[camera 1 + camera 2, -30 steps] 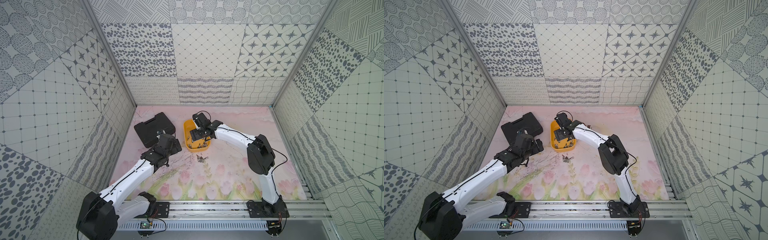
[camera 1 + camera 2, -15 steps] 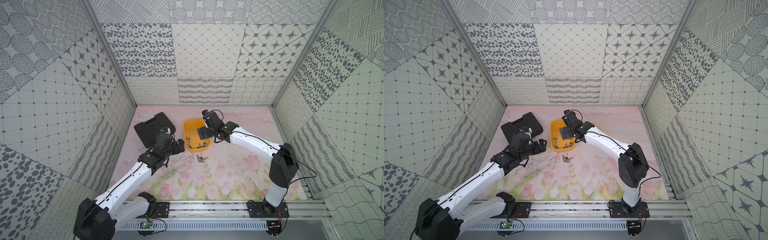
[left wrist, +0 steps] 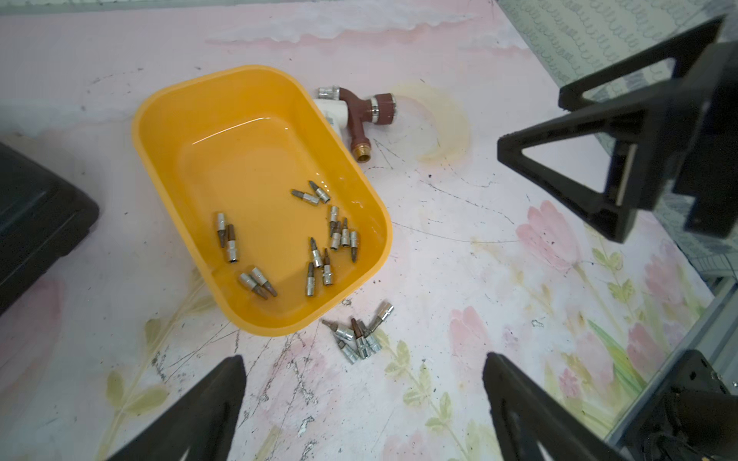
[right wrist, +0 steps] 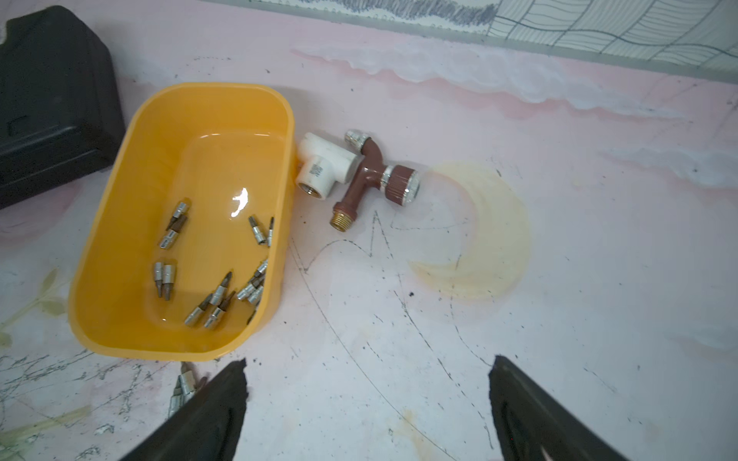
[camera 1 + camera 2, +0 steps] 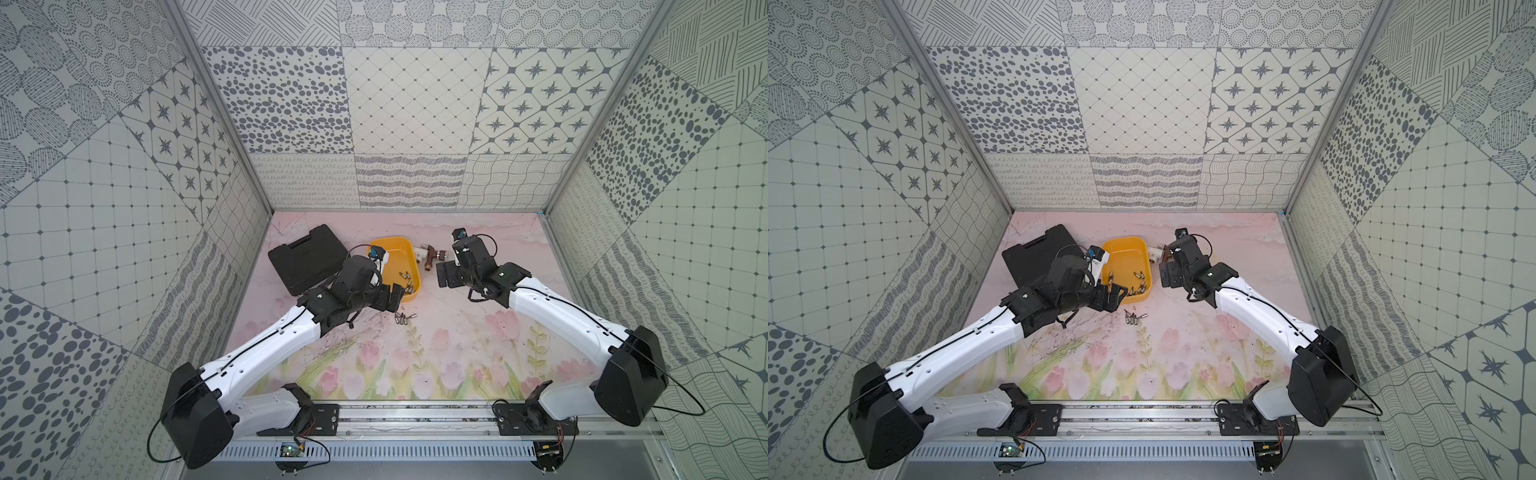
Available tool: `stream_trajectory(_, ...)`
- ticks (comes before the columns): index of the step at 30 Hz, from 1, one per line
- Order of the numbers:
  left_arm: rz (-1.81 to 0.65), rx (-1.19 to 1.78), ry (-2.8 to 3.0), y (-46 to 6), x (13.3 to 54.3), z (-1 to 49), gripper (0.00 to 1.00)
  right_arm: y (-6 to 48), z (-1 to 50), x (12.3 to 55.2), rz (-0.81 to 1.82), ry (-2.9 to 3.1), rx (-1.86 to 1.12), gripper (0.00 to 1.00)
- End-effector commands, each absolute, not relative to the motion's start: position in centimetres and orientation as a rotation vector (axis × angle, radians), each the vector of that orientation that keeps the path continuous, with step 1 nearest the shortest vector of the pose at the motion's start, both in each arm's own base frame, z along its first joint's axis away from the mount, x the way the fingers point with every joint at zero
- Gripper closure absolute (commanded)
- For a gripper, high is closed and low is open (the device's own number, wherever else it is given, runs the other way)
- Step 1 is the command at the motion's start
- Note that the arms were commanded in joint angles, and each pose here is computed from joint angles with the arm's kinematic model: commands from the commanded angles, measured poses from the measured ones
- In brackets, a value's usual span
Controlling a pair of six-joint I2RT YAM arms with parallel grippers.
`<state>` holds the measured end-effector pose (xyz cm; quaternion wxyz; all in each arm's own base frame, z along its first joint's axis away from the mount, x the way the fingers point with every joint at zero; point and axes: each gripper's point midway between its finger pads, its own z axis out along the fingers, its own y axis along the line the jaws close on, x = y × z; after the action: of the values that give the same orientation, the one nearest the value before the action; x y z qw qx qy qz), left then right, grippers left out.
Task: Put the bit on the desktop into the storage box
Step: Pick up the screwdriver bit from the center of the board.
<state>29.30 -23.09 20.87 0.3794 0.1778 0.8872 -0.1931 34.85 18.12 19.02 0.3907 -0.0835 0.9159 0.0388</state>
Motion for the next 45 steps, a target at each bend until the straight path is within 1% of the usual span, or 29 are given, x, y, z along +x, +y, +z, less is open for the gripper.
stream_trajectory(1,-0.388,0.824,2.361,-25.6,26.8,18.8,0.04,15.9,19.2,34.5,0.159,2.308,-0.081,0.03)
stream_trajectory(8,-0.299,1.075,2.485,-28.5,25.3,16.0,0.09,11.5,17.5,32.8,0.205,2.330,0.079,0.03)
stream_trajectory(15,-0.146,1.282,2.622,-29.5,24.6,12.0,0.22,8.7,16.1,31.2,0.228,2.330,0.204,0.03)
stream_trajectory(20,-0.055,1.367,2.696,-29.9,24.7,9.9,0.34,8.1,15.7,30.6,0.229,2.327,0.236,0.03)
stream_trajectory(26,0.022,1.425,2.722,-30.2,25.5,7.8,0.41,7.8,15.5,30.3,0.231,2.326,0.247,0.03)
stream_trajectory(34,0.101,1.469,2.748,-30.4,26.4,5.7,0.46,7.6,15.7,30.2,0.233,2.314,0.260,0.03)
stream_trajectory(45,0.076,1.486,2.776,-30.4,27.3,3.9,0.52,7.0,16.9,29.8,0.229,2.263,0.279,0.03)
